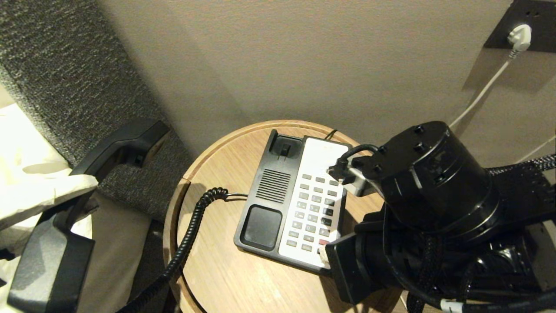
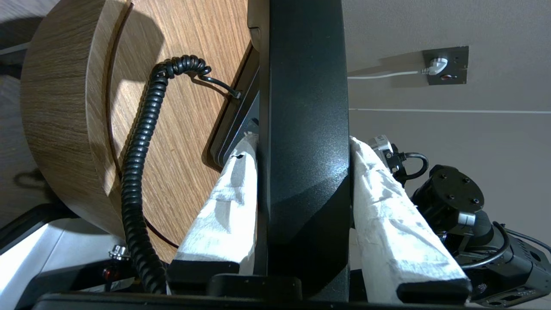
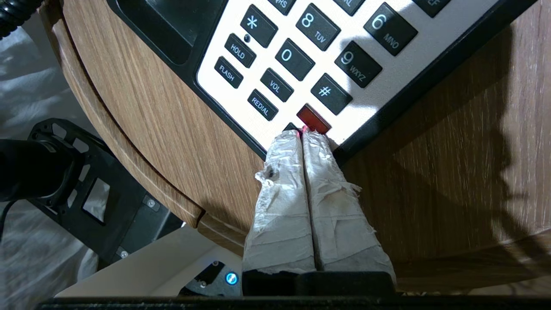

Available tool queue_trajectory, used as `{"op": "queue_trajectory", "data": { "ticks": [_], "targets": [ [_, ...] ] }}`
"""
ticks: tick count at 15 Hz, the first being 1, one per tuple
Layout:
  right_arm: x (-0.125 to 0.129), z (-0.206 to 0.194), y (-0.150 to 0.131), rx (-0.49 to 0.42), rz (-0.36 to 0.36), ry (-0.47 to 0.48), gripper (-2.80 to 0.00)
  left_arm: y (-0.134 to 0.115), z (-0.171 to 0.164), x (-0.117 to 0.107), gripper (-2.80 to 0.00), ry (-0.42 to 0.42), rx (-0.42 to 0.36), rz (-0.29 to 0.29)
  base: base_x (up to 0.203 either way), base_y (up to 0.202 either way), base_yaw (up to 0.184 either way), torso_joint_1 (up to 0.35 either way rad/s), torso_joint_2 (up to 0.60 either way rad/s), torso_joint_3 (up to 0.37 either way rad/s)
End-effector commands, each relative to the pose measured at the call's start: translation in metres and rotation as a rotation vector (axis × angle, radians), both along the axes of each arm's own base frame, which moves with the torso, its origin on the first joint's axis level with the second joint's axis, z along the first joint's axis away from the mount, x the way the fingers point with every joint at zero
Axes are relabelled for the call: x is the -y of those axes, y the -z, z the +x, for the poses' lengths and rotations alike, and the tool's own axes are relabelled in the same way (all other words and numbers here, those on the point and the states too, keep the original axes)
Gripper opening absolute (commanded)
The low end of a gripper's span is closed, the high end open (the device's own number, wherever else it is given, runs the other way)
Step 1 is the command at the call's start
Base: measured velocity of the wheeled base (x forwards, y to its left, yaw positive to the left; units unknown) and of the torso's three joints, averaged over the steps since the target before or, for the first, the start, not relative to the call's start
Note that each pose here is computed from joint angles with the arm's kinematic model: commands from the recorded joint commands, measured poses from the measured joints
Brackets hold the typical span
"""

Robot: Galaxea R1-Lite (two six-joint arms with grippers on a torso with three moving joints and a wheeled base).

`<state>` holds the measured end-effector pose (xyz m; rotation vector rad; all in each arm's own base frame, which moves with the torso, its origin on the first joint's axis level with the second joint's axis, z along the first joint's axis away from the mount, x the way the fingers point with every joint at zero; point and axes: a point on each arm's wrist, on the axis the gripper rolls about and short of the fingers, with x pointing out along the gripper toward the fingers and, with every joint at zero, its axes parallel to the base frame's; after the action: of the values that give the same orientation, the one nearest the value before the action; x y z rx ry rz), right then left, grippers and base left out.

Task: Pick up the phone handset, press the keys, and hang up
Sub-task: Dial the number

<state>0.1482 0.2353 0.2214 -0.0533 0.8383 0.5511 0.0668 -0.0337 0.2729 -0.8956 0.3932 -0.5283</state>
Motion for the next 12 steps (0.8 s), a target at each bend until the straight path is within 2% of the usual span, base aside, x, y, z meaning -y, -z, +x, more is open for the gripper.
{"op": "queue_trajectory", "data": {
  "ticks": [1,4,12],
  "targets": [
    [0.000,0.000,-0.006,0.008,0.022,0.006,-2.80,0.001,0.000,0.000,-2.80,0.001,-0.007,-0.003,0.000,0.000,0.000,0.000,0.00,0.000],
    [0.004,-0.002,-0.016,0.026,0.054,0.009,-2.80,0.000,0.001,0.000,-2.80,0.001,-0.005,-0.004,0.000,0.000,0.000,0.000,0.00,0.000],
    [0.011,-0.003,-0.017,0.037,0.047,0.036,-2.80,-0.001,0.003,0.001,-2.80,0.007,0.004,0.014,0.000,0.000,0.000,0.000,0.00,0.000]
  ]
}}
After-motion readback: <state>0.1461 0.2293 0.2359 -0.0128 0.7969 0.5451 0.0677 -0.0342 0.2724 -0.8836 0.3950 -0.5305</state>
